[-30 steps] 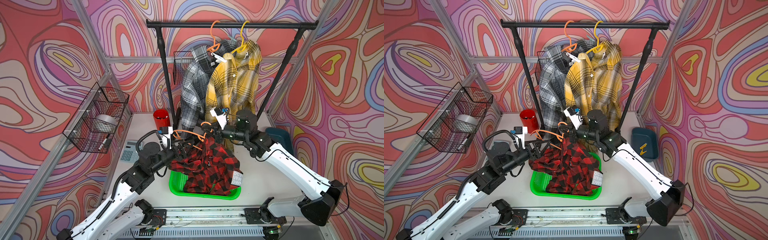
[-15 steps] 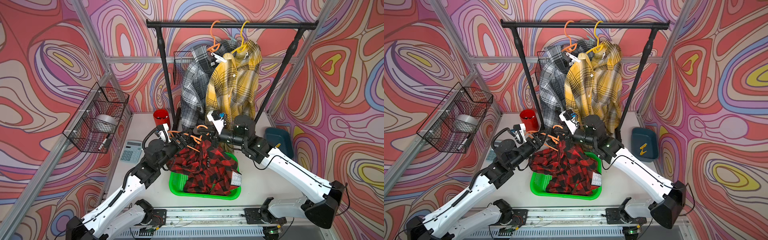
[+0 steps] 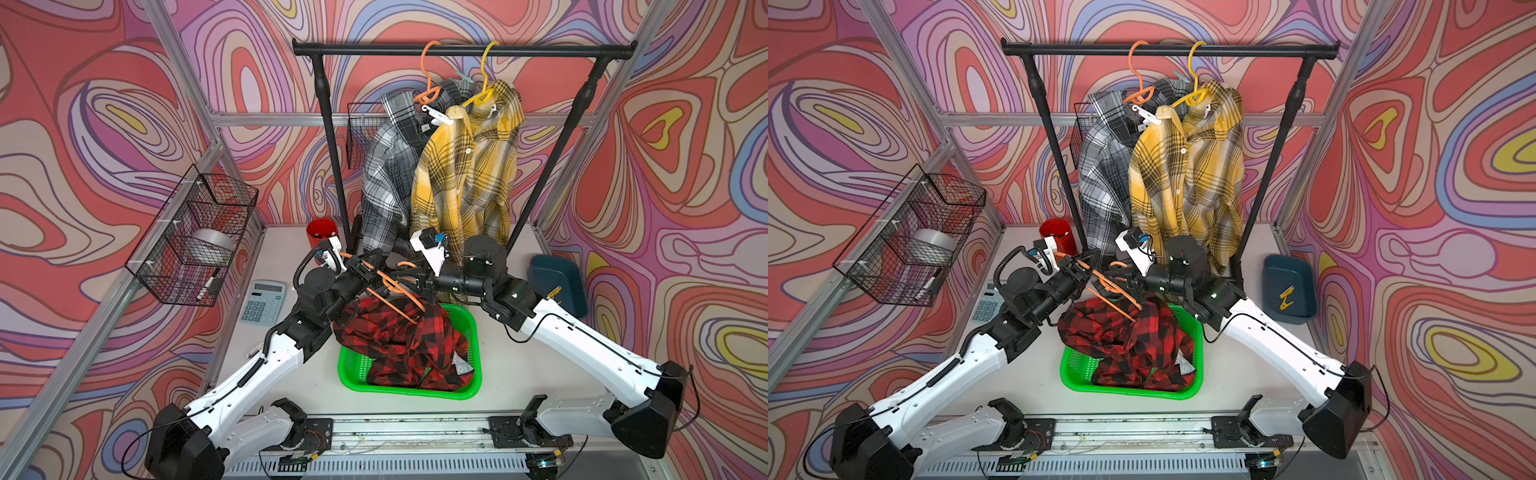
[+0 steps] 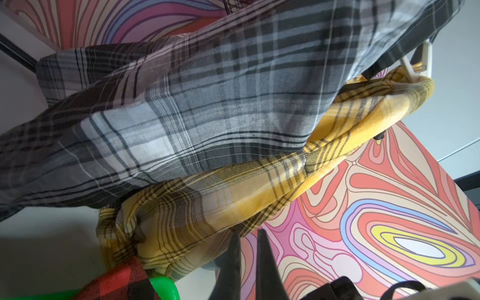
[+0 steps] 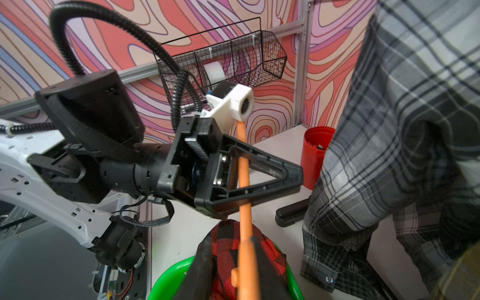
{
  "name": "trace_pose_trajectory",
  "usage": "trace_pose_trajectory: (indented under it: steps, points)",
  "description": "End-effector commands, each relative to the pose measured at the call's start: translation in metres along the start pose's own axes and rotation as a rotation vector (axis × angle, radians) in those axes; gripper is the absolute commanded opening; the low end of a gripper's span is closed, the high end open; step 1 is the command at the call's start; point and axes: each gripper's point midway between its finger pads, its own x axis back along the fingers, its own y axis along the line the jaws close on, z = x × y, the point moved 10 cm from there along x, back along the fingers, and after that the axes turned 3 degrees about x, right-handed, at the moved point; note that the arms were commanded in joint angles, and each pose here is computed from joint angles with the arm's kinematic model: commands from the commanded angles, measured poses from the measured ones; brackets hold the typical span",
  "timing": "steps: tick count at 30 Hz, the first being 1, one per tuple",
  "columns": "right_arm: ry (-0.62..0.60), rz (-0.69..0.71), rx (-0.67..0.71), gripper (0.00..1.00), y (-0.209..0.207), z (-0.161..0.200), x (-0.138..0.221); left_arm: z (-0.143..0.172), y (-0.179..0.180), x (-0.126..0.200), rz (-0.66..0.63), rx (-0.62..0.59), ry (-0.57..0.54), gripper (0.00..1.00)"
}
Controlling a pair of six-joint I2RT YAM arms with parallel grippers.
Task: Remove the clothespins securing long-sleeve shirts to the hanger
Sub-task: Remove the long-sleeve shirt from the hanger.
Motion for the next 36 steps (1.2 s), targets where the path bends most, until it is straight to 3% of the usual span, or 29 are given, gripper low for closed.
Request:
trace_pose_trajectory:
  steps: [1,4,9,21,36]
  points:
    - [-0.018,-0.039,-0.009,0.46,0.008,0.001,0.006,-0.012,-0.017,0.006,0.047,-0.003,-0.053,0.0]
    - [-0.001,-0.028,-0.034,0.62,0.007,0.009,0.005,-0.024,-0.025,0.018,0.052,-0.02,-0.102,0.0]
    - [0.0,-0.027,-0.062,0.68,0.009,0.022,0.009,-0.053,-0.036,0.046,0.054,-0.021,-0.217,0.0]
    - [-0.07,-0.128,-0.034,0.68,0.016,0.035,0.01,-0.11,-0.028,0.094,0.157,0.222,-0.335,0.0]
    - [-0.101,-0.122,0.024,0.65,0.001,0.029,-0.017,-0.117,-0.016,0.094,0.202,0.313,-0.296,0.0]
